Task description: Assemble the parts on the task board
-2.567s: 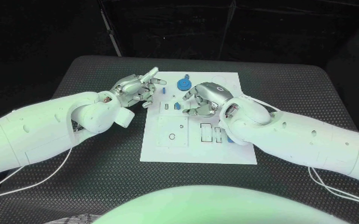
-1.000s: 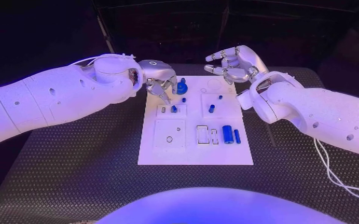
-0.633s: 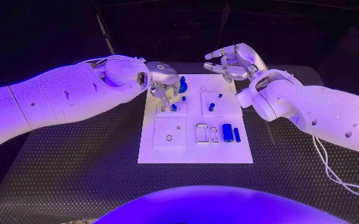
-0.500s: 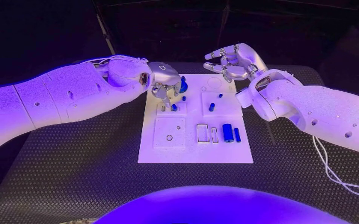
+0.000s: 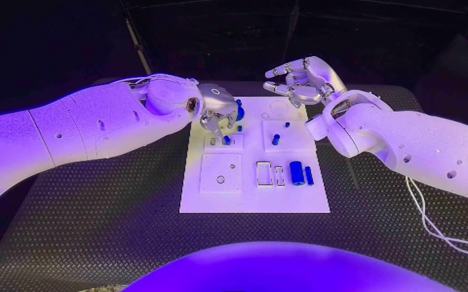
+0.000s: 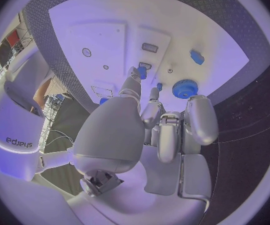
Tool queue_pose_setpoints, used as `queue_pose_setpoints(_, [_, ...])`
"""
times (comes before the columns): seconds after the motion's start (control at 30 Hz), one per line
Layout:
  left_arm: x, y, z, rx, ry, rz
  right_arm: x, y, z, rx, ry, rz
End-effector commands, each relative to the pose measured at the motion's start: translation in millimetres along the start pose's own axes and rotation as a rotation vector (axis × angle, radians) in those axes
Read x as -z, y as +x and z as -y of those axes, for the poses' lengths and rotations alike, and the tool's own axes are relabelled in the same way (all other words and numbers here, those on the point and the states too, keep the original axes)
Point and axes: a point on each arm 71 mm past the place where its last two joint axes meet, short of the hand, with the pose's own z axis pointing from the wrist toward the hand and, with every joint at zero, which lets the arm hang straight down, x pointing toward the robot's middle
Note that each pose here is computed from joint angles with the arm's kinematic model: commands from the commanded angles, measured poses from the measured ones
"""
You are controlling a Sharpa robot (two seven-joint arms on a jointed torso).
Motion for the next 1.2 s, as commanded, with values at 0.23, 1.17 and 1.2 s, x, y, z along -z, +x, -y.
queue_pose_setpoints(0.23, [-3.9, 8.4, 3.5, -0.012, 0.024, -0.049, -1.4, 1.2, -2, -0.006, -0.008, -0.011])
queue_pose_setpoints(1.17, [-15.7, 9.4, 7.5, -0.013, 0.038, -0.065, -3.5, 3.5, -1, -0.009, -0.004, -0.021])
queue_pose_setpoints(1.2, [-15.9, 9.6, 7.4, -0.013, 0.038, -0.067, -3.6, 3.6, -1, -0.009, -0.004, -0.021])
